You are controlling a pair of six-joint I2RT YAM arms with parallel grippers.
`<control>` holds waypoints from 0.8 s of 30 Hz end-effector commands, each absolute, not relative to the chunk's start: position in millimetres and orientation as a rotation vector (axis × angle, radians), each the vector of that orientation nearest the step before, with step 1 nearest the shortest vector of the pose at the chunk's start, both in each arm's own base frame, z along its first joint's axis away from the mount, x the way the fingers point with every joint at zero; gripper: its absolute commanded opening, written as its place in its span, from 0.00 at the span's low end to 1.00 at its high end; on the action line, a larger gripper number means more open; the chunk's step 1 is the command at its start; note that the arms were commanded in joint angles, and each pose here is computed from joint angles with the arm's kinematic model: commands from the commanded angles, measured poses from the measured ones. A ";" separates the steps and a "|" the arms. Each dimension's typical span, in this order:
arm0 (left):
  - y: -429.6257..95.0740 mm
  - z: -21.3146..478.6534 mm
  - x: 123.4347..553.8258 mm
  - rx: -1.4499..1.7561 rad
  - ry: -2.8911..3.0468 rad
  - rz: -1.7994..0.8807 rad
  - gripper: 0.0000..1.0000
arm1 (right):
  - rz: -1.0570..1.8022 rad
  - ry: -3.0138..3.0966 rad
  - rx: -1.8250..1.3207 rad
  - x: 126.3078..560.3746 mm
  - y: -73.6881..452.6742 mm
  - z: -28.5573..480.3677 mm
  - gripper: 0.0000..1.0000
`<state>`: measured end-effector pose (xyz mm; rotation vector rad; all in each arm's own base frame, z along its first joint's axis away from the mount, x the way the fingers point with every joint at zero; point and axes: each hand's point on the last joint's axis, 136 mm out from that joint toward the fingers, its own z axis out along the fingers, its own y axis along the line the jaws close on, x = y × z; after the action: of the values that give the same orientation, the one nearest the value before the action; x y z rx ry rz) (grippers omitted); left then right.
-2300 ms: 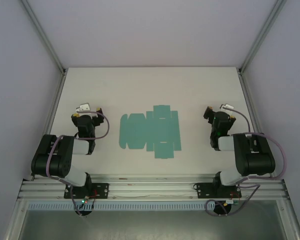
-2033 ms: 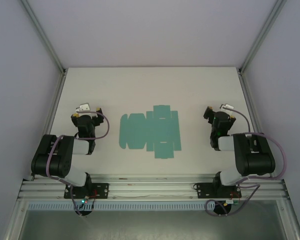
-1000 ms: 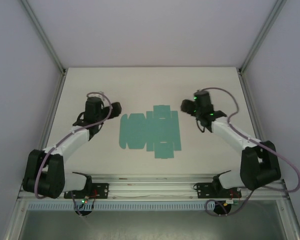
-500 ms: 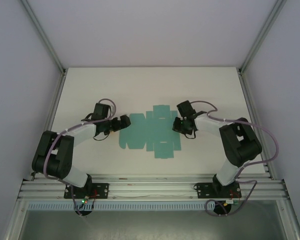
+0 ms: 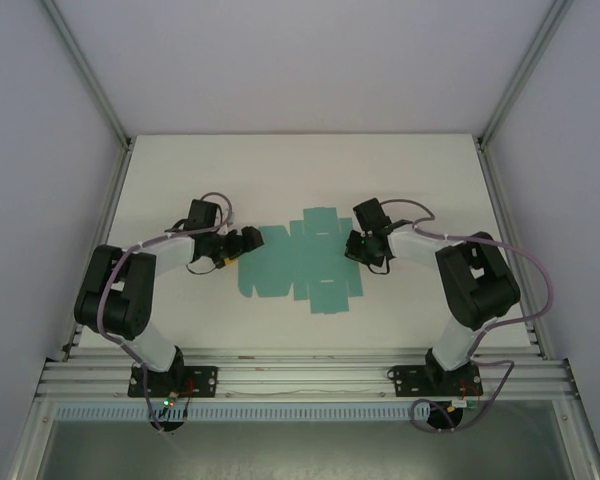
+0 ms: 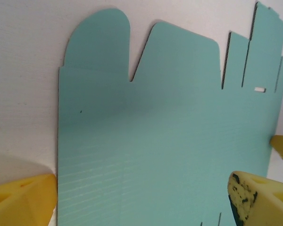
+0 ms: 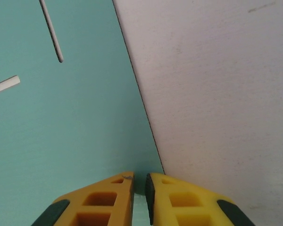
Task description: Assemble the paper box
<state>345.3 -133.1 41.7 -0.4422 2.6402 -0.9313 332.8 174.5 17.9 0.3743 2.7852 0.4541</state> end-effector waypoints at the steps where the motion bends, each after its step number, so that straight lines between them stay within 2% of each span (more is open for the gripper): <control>1: -189.2 58.3 334.0 -0.312 2.596 -1.333 0.92 | 0.240 3.004 0.390 282.9 145.0 -36.6 0.18; 13: -210.0 159.5 340.3 -0.129 2.220 -1.603 0.88 | 0.266 3.014 0.397 281.6 147.7 -49.4 0.18; 24: -240.3 152.5 338.0 -0.030 2.365 -1.423 0.80 | 0.298 3.005 0.409 281.4 149.7 -53.7 0.18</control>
<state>340.6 -229.4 147.2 -0.1098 2.3302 -1.4347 364.4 158.5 16.3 0.3970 2.6599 0.4012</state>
